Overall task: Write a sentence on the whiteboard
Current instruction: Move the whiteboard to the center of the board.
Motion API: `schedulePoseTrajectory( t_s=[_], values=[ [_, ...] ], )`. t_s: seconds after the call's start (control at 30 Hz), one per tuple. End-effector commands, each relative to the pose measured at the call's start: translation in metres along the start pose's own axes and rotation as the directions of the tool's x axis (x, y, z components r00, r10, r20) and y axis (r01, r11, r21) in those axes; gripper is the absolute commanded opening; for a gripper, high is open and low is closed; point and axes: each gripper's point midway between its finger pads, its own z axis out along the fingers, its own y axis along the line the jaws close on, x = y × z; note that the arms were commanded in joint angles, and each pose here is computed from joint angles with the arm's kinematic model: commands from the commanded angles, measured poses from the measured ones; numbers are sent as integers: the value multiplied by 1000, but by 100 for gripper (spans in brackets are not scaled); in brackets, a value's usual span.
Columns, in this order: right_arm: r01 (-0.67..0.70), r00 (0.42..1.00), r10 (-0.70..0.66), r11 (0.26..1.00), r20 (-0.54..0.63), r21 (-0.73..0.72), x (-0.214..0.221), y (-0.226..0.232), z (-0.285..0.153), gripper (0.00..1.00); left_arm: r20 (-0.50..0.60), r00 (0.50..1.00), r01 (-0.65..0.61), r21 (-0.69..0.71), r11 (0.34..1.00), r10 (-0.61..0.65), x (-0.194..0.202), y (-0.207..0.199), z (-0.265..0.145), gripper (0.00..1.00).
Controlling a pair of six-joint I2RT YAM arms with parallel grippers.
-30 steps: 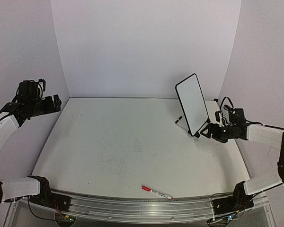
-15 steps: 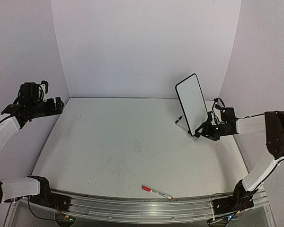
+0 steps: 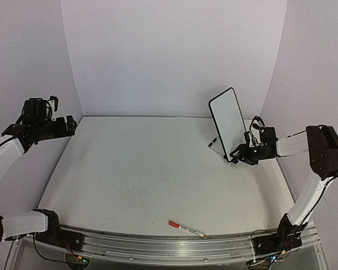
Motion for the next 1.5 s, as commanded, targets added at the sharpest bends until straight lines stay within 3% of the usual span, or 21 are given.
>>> schedulePoseTrajectory(
  t_s=[0.0, 0.5, 0.9, 1.13, 1.47],
  values=[
    [62, 998, -61, 993, 15, -96, -7, 16, 0, 57, 29, 1000, -4, 18, 1000, 3, -7, -3, 2, 99],
    [42, 997, -52, 983, -51, -179, 9, 28, 11, 56, 20, 1000, 1, 15, 1000, -1, -6, -3, 4, 99],
    [135, 983, -155, 974, -98, -184, 40, 74, 26, 55, 17, 1000, 0, 15, 1000, -1, -5, -3, 5, 99],
    [214, 972, -221, 973, -84, -81, 50, 89, 40, 51, 14, 1000, 0, 16, 1000, 0, -5, -4, 6, 99],
    [277, 959, -282, 949, 17, 153, 42, 80, 44, 36, 6, 1000, 2, 20, 1000, -2, -4, -4, 9, 99]
  ],
)
